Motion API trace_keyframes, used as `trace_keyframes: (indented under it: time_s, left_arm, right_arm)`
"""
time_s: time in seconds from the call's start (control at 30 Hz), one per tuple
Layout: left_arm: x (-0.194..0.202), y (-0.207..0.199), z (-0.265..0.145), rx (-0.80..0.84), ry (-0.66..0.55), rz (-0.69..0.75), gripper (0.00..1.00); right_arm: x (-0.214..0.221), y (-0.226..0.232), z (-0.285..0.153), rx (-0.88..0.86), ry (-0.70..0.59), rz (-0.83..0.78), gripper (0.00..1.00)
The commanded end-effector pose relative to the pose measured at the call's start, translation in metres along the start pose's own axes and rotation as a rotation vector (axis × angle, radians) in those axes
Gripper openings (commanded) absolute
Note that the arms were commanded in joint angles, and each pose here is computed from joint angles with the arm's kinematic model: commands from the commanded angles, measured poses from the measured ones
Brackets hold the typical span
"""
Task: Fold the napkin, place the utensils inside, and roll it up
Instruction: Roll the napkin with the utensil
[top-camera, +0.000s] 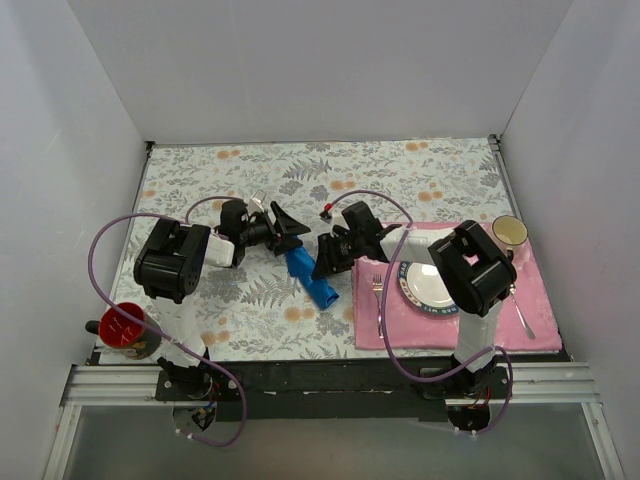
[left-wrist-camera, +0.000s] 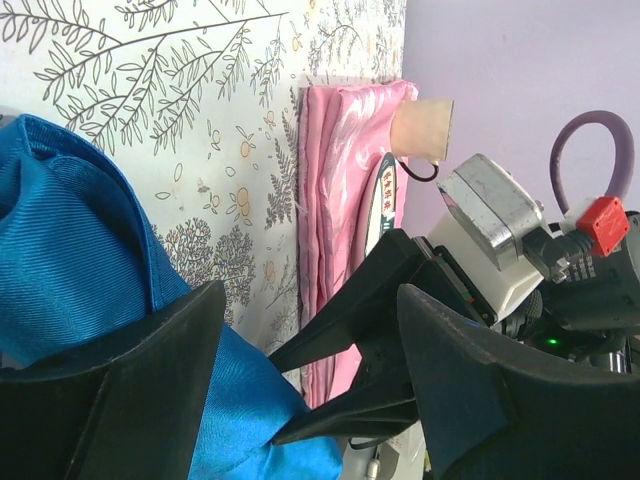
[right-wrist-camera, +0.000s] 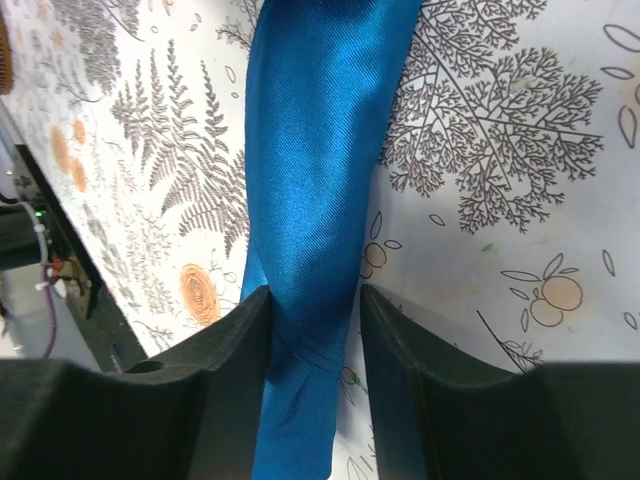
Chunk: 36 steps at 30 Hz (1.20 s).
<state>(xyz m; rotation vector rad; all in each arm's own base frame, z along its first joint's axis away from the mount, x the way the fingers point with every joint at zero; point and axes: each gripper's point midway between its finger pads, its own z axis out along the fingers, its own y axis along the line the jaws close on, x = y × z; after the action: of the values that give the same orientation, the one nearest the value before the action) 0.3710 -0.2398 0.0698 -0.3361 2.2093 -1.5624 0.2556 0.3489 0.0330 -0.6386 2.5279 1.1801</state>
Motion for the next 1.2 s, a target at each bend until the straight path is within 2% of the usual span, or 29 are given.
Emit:
trace_keyframes:
  time_s: [0.0, 0.03, 0.1, 0.17, 0.2, 0.33, 0.47, 0.53, 0.63, 0.67, 0.9, 1.03, 1.17]
  left_arm:
    - [-0.005, 0.020, -0.001, -0.086, -0.035, 0.000, 0.70]
    - [-0.004, 0.020, -0.002, -0.085, -0.035, -0.003, 0.70]
    - [-0.003, 0.019, -0.002, -0.083, -0.036, 0.000, 0.70]
    - [-0.003, 0.019, -0.003, -0.083, -0.036, 0.002, 0.70]
    - [-0.003, 0.018, -0.003, -0.082, -0.034, 0.002, 0.70]
    - [-0.005, 0.016, -0.003, -0.080, -0.036, 0.009, 0.70]
    - [-0.006, 0.015, -0.002, -0.079, -0.035, 0.008, 0.70]
    - [-0.006, 0.014, -0.001, -0.075, -0.033, 0.010, 0.70]
    - [-0.006, 0.013, -0.001, -0.071, -0.029, 0.008, 0.71]
    - [-0.005, 0.013, -0.001, -0.072, -0.026, 0.004, 0.70]
    - [-0.006, -0.002, -0.002, -0.047, 0.006, -0.001, 0.71]
    - [-0.008, -0.021, -0.003, -0.017, 0.037, 0.009, 0.80]
    - [-0.017, -0.047, -0.007, 0.010, 0.039, 0.039, 0.84]
  right_arm:
    - [0.047, -0.033, -0.003, 0.172, 0.143, -0.003, 0.42]
    - [0.046, -0.031, -0.004, 0.177, 0.146, -0.009, 0.38]
    - [0.042, -0.023, -0.008, 0.173, 0.138, -0.026, 0.39]
    - [0.036, -0.013, -0.014, 0.164, 0.116, -0.043, 0.44]
    - [0.040, -0.011, -0.016, 0.162, 0.120, -0.045, 0.51]
    - [0.056, -0.009, -0.022, 0.167, 0.127, -0.048, 0.55]
    - [0.082, -0.016, -0.020, 0.172, 0.155, -0.026, 0.52]
    - [0.090, -0.018, -0.017, 0.171, 0.169, -0.024, 0.47]
    - [0.087, -0.016, -0.017, 0.177, 0.169, -0.024, 0.43]
    - [0.073, -0.011, -0.017, 0.178, 0.143, -0.042, 0.43]
    - [0.008, 0.010, -0.035, 0.245, 0.015, -0.129, 0.70]
    - [-0.012, 0.014, -0.029, 0.248, -0.014, -0.136, 0.75]
    - [-0.021, 0.011, -0.021, 0.244, -0.025, -0.125, 0.78]
